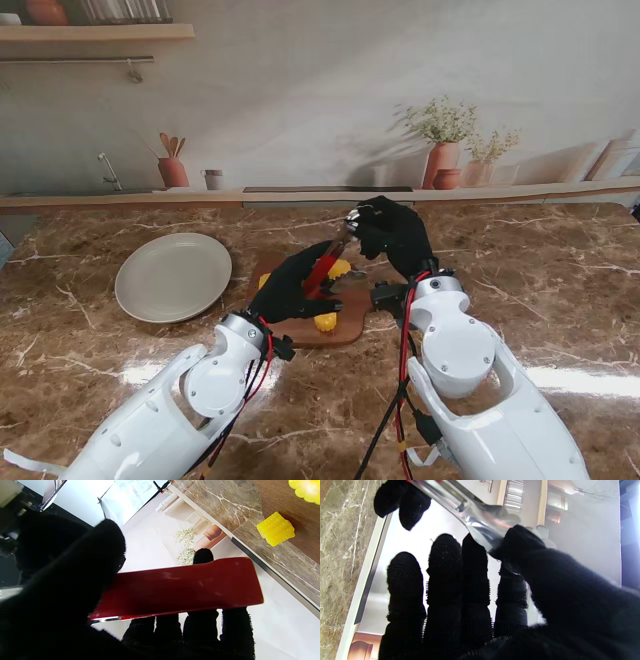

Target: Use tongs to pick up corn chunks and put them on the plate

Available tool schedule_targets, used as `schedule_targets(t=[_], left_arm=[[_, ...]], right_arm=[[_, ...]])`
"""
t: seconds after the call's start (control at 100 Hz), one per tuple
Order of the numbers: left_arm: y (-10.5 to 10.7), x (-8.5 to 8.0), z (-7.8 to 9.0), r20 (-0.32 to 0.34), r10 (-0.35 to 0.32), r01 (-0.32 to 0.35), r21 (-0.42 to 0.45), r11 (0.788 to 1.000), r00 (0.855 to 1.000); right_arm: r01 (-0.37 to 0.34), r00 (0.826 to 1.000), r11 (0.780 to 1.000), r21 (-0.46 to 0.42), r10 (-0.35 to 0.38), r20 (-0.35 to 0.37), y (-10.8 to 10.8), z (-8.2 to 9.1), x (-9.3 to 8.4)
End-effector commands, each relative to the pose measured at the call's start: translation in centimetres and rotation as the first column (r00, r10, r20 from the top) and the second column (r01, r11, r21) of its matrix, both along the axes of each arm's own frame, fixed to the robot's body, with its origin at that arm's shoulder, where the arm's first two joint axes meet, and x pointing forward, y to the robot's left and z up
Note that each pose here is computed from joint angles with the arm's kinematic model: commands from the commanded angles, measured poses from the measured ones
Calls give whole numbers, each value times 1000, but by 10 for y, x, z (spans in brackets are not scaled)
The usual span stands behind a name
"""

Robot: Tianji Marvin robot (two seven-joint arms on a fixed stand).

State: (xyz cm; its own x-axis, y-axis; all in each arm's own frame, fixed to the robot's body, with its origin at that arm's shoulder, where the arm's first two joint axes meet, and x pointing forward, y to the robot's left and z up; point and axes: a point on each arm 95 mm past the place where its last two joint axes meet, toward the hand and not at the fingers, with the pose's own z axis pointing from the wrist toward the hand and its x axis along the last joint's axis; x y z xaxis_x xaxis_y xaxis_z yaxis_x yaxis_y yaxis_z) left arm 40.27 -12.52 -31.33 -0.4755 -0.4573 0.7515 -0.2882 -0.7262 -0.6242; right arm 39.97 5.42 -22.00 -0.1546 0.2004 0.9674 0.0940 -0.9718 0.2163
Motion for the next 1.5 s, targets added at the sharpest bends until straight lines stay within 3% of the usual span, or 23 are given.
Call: schedule_targets(t=[0.0, 0.33, 0.67, 1.0, 1.49], left_arm=[[2, -1, -1, 2, 9, -9, -1, 1000, 1000], [19, -7, -2, -12, 43, -43, -12, 999, 999], [19, -14, -3, -120, -40, 25, -131, 991, 992], [19, -18, -5, -231, -107, 55, -221, 974, 967], [22, -21, -6, -287, -156, 73, -281, 957, 945]], right_arm=[[-6, 999, 1000, -12, 6, -31, -5, -9, 0], [-24, 994, 999, -35, 21, -103, -21, -36, 6], [-23, 991, 999, -30, 19, -129, -21, -44, 11], [-41, 997, 999, -18, 39, -72, -22, -42, 12], [-119, 993, 993, -7, 119, -9, -22, -43, 15]])
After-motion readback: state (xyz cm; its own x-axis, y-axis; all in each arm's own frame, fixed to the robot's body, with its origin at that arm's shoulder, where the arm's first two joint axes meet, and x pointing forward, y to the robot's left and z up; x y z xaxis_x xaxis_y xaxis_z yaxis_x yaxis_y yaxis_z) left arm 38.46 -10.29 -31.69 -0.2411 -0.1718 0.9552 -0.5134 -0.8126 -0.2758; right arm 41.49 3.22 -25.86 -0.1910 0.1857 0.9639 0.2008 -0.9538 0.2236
